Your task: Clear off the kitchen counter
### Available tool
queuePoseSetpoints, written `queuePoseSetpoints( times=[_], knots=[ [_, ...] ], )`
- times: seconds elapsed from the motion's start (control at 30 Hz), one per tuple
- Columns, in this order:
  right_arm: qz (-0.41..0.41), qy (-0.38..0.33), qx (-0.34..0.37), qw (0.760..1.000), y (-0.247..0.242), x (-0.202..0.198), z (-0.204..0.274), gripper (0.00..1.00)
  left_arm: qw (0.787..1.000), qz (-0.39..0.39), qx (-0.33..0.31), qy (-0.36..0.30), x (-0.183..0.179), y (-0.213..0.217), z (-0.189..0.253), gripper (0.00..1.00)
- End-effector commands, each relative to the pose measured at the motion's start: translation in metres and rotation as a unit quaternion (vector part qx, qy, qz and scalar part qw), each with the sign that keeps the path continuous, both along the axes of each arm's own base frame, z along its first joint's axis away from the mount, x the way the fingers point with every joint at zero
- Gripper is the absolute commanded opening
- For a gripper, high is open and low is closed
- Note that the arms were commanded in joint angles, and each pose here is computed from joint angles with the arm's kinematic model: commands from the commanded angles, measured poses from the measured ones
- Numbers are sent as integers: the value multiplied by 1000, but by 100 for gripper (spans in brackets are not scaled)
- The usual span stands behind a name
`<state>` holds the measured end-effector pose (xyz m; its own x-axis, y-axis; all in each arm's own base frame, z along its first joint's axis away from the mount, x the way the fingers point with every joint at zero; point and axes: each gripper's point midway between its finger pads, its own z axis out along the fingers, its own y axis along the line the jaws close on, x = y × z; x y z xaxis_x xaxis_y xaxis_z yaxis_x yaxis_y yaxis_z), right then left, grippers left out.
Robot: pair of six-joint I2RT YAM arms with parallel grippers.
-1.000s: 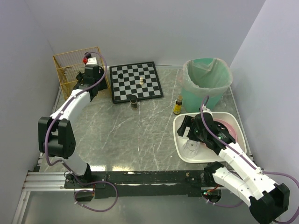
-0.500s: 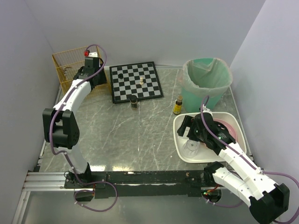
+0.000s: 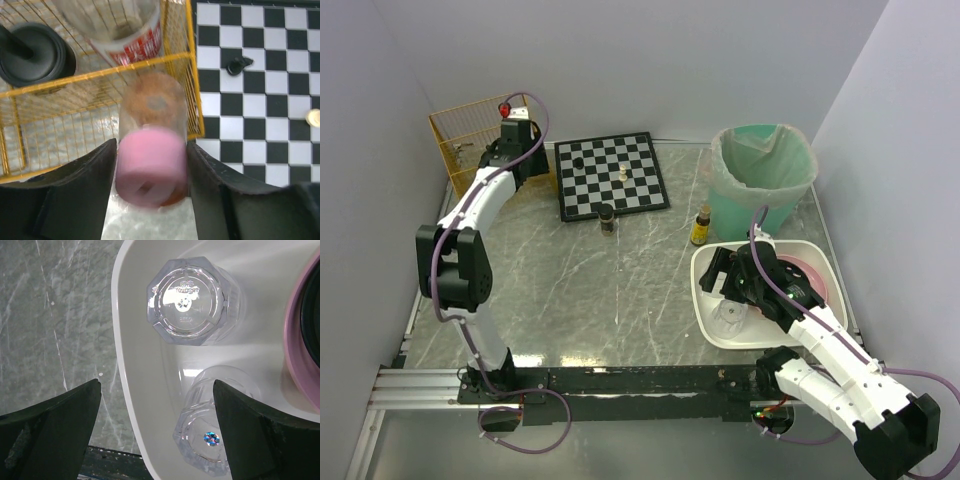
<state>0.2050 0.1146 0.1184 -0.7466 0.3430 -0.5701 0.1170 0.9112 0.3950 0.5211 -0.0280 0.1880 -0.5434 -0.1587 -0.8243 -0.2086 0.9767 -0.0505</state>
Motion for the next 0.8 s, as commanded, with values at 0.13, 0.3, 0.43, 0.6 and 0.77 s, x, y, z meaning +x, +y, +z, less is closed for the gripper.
queuePoseSetpoints(
  times=[0.13,0.3,0.43,0.6,0.77],
  knots=[
    [-8,-11,10,1000,1,5,3,99,999,31,23,-24,29,27,5,68],
    [-8,-8,9,1000,1,5,2,99,999,37,24,-26,35,32,4,68],
    [-6,-7,12,1000,3,5,2,99,998,44,23,-37,39,35,8,68],
    [-3,-2,21,1000,7,5,0,99,997,54,23,-60,47,39,22,70],
    [-2,1,26,1000,9,5,-1,99,996,57,19,-73,53,41,29,73]
  ],
)
